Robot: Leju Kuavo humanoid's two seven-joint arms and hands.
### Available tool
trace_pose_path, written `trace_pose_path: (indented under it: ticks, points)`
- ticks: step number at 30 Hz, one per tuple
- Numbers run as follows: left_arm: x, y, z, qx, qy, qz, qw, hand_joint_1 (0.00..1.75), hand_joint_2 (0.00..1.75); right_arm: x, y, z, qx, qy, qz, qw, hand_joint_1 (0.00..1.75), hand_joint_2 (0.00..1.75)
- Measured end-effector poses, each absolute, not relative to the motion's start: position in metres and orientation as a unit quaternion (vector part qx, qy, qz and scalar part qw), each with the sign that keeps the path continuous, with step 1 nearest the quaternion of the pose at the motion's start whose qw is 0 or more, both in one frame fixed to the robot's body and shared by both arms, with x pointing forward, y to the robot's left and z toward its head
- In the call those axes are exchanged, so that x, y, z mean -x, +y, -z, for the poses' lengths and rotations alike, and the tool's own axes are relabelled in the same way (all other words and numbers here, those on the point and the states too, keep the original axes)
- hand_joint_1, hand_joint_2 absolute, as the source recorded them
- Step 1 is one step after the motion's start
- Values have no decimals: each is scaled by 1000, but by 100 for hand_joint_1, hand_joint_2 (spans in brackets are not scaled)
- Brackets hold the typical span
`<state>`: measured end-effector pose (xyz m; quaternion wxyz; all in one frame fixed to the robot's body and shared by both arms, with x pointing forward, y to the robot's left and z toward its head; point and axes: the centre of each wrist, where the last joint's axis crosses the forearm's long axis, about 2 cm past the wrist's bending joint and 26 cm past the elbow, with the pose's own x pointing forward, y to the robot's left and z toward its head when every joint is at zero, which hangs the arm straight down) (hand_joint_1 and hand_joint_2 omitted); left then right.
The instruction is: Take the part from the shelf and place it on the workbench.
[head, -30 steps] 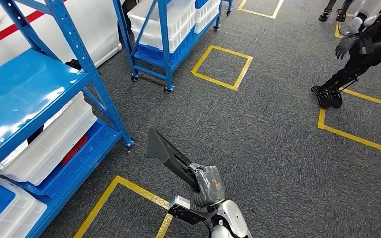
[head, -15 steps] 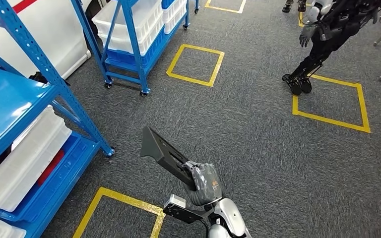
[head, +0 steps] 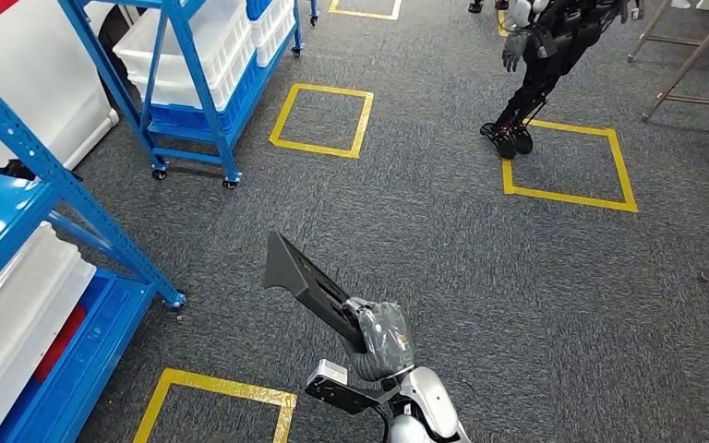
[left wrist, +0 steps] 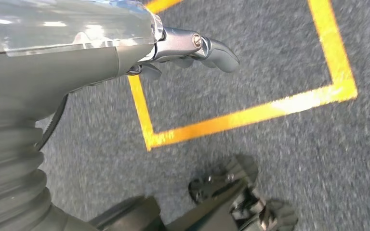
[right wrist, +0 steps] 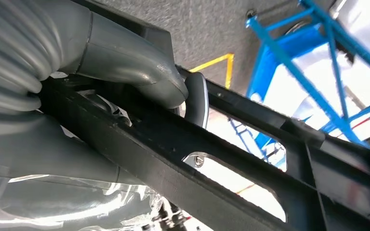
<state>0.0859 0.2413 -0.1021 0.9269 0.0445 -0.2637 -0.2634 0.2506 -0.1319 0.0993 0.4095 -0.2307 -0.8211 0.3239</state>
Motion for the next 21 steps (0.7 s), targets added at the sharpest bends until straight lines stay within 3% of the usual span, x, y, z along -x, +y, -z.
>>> trace_pose_path:
  ticks: [21]
  points:
    - [-79,243,104,23,-271,244,931,0,175,-261,-132,-98,227,-824,-315,412,175,175]
